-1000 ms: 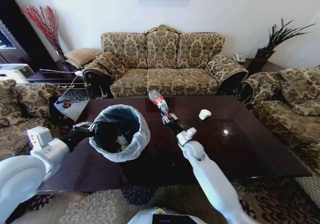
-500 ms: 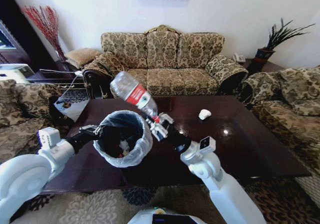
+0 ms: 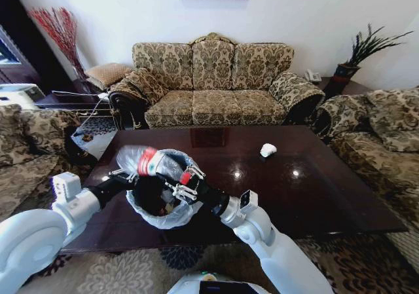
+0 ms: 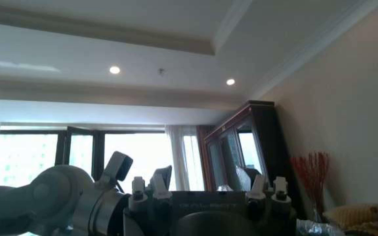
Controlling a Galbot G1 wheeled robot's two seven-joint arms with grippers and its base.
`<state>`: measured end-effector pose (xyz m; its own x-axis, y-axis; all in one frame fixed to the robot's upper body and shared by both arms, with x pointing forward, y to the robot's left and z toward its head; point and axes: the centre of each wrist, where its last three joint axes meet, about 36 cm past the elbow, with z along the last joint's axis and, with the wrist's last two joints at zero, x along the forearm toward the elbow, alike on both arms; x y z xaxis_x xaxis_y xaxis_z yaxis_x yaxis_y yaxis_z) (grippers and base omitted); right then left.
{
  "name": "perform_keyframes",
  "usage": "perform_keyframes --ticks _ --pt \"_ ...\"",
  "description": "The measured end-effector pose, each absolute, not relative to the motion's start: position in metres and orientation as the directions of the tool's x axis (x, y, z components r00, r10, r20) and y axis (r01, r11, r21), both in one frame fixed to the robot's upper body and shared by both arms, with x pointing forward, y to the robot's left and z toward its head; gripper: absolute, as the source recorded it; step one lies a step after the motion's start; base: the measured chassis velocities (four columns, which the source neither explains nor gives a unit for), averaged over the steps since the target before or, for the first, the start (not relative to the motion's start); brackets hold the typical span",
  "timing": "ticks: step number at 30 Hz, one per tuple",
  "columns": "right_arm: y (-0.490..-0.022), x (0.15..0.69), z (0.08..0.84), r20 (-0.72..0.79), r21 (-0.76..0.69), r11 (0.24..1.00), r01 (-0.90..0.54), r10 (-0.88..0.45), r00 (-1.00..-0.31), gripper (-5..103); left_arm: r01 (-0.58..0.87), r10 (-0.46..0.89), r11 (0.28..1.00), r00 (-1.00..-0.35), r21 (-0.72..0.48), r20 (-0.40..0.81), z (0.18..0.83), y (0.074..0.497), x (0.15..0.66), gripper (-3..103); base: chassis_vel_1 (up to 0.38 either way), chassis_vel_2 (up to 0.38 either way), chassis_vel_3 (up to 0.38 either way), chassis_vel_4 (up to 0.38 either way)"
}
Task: Move to the front of the table and place the trash on the table into the trash bin.
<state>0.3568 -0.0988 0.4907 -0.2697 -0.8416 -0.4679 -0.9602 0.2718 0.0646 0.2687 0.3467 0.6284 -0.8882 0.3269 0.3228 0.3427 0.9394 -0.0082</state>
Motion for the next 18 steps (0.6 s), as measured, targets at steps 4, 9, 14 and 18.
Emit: perform_keyframes --ticks 4,9,14,18 --pt "-0.101 0.356 0.495 -0.481 0.062 0.281 -0.958 -0.832 -0.276 74 0.343 0.327 0.939 -0.889 -0.007 0.322 0.629 0.347 0.269 4 0.000 0.000 0.000 0.000" --pt "-0.116 0.351 0.506 -0.524 0.101 0.385 -0.918 -0.763 -0.378 95 0.338 0.322 0.941 -0.894 -0.003 0.310 0.631 0.348 0.269 4 0.000 0.000 0.000 0.000" --pt "-0.139 0.353 0.507 -0.416 0.227 0.660 -0.716 -0.599 -0.684 100 0.324 0.311 0.946 -0.904 -0.004 0.295 0.633 0.349 0.268 4 0.000 0.000 0.000 0.000" --pt "-0.194 0.389 0.459 -0.197 0.276 0.875 -0.398 -0.354 -0.914 100 0.306 0.298 0.952 -0.915 -0.013 0.273 0.633 0.351 0.267 4 0.000 0.000 0.000 0.000"
